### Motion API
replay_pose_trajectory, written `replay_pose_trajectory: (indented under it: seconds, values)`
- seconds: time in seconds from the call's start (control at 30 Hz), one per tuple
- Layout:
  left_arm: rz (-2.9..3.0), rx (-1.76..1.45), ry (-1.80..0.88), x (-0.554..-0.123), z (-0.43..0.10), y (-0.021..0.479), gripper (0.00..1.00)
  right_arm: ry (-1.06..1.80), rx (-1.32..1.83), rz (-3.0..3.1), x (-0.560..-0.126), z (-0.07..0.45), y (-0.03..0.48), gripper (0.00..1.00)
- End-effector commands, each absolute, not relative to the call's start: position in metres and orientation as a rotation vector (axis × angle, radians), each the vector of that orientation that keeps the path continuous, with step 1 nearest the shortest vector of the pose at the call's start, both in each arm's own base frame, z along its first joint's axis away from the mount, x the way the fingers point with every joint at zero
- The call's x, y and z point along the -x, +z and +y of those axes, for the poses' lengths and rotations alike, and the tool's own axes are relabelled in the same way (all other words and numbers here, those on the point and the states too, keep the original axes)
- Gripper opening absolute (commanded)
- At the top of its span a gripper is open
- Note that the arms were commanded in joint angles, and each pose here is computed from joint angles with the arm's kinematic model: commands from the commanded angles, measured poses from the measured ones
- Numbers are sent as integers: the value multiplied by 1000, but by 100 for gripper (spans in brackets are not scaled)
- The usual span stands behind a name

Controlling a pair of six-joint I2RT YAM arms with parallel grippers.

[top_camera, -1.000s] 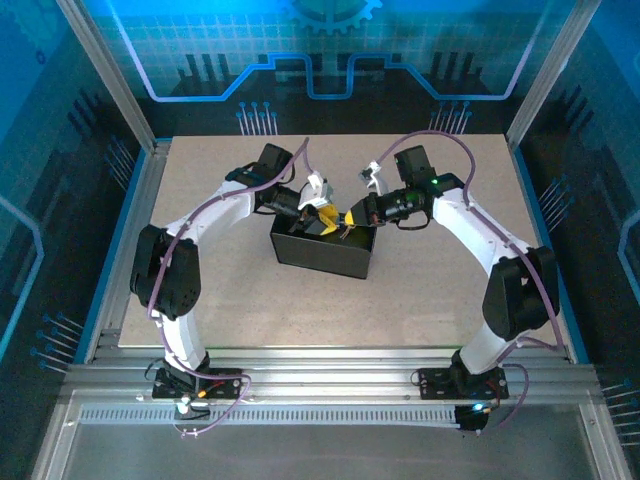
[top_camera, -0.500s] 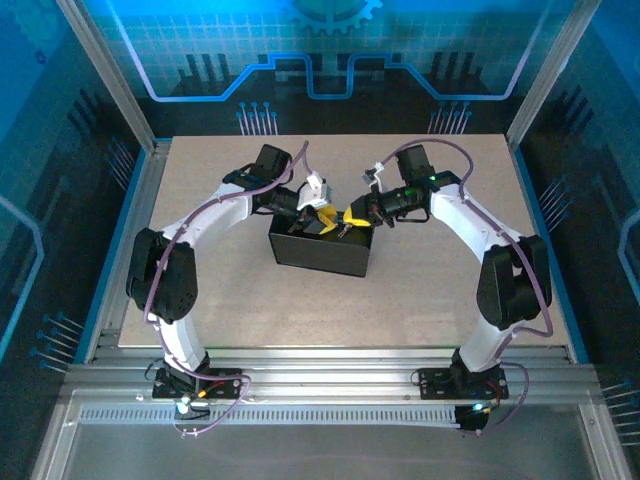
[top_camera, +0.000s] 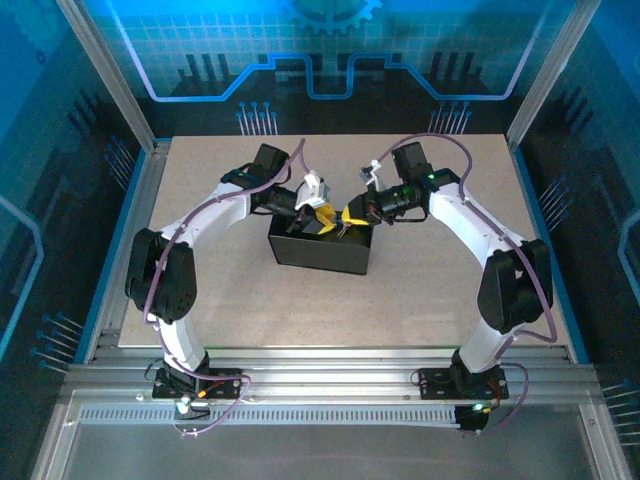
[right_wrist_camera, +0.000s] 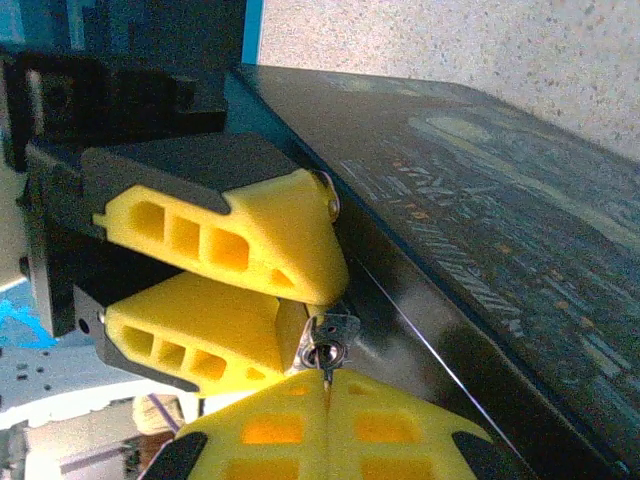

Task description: Unlock a padlock with a key

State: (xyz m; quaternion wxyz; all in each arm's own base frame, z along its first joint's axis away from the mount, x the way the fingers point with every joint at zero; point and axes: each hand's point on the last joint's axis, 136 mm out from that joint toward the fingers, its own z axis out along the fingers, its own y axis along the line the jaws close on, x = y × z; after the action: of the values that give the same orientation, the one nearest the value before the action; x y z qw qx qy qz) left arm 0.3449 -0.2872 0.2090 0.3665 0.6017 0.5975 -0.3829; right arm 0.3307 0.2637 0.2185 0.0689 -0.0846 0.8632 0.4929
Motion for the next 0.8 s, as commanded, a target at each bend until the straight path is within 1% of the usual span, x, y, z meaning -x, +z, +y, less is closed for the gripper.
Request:
replay_pose_trajectory:
  seconds: [0.0, 0.07, 0.17, 0.27, 0.37, 0.47, 0.63, 0.7, 0.77]
  values:
    - [1277, -1552, -1038, -336, -314, 249, 0, 1774, 722, 2311, -275, 314, 273, 4]
    - [1278, -1553, -1047, -336, -314, 250, 0, 1792, 762, 2294, -271, 317, 274, 4]
    - [1276, -1558, -1084, -332, -315, 251, 0, 1713, 895, 2216, -263, 317, 281, 4]
    - [1287, -1557, -1061, -335, -314, 248, 0, 1674, 947, 2192, -260, 313, 278, 5]
    - [1301, -1553, -1043, -338, -312, 246, 0, 1657, 931, 2239, -261, 306, 265, 6]
    - [1337, -1549, -991, -344, -309, 239, 0, 1677, 845, 2285, -266, 297, 257, 7]
    - [1387, -1541, -946, -352, -300, 229, 0, 1696, 676, 2377, -277, 274, 245, 4]
    - [1401, -1540, -943, -353, -298, 225, 0, 1664, 678, 2384, -277, 269, 243, 4]
    - [1396, -1537, -958, -352, -298, 226, 0, 1659, 729, 2354, -273, 275, 247, 4]
